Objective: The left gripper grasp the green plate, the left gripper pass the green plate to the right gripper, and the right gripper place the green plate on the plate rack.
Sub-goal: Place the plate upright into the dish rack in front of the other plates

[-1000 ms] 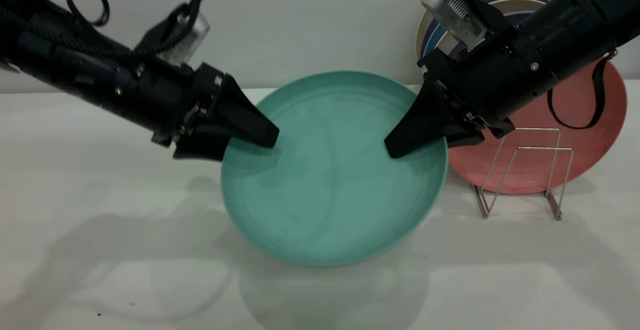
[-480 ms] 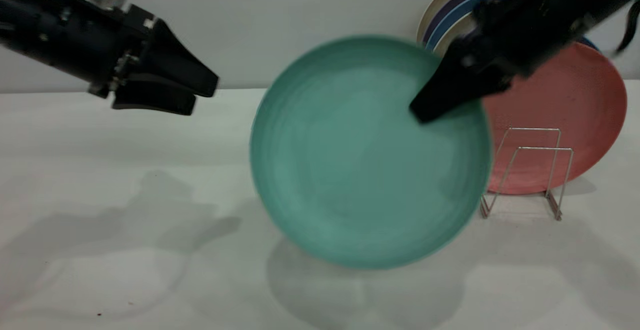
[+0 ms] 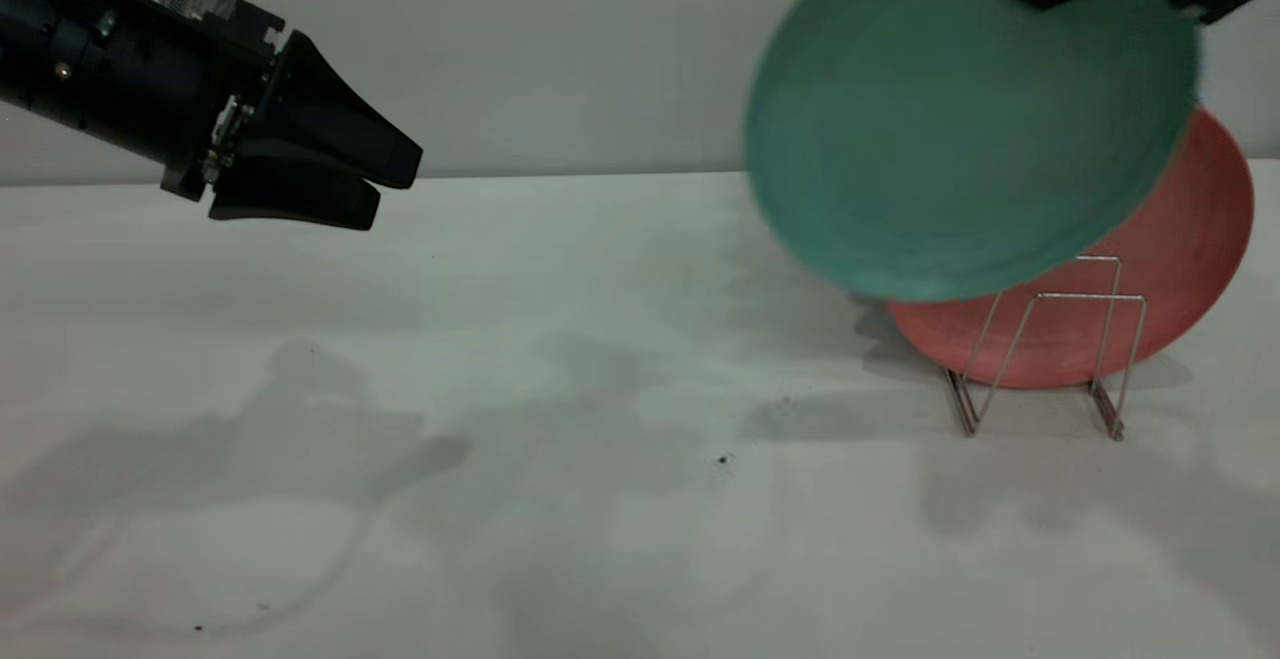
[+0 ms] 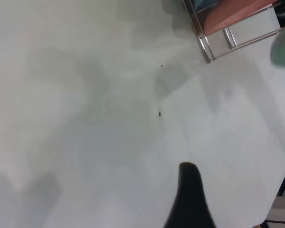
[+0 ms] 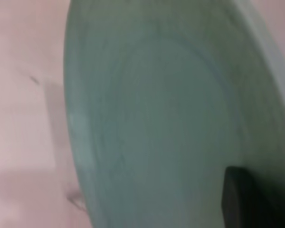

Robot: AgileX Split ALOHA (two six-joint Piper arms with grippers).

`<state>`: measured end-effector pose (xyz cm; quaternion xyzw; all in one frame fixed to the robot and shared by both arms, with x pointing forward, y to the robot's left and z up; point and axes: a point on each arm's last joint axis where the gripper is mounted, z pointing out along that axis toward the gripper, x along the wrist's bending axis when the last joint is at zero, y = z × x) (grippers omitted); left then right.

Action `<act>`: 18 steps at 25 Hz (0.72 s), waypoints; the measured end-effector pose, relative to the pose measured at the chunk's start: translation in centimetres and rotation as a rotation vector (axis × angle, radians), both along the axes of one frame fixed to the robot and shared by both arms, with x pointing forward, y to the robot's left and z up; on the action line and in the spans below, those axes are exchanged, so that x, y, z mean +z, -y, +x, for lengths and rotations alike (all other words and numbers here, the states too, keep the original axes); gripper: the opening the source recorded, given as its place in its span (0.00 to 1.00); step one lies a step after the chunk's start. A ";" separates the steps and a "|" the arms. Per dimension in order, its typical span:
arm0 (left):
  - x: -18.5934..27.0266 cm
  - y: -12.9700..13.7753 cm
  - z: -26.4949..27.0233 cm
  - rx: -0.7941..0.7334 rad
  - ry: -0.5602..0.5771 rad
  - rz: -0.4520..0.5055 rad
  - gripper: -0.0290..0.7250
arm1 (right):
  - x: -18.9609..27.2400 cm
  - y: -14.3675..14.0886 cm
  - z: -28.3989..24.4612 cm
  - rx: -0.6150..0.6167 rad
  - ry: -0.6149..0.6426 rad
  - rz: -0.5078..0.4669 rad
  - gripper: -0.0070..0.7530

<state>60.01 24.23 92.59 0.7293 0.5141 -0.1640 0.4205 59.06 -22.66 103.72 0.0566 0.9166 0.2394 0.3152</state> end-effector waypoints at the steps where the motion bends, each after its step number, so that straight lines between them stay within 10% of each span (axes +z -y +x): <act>1: 0.0 0.0 0.0 0.000 0.000 0.000 0.82 | 0.0 0.7 0.1 -0.020 0.004 -0.003 0.13; 18: 0.0 0.0 0.0 0.000 -0.001 0.000 0.82 | -1.9 5.2 1.4 -0.151 -0.042 -0.009 0.13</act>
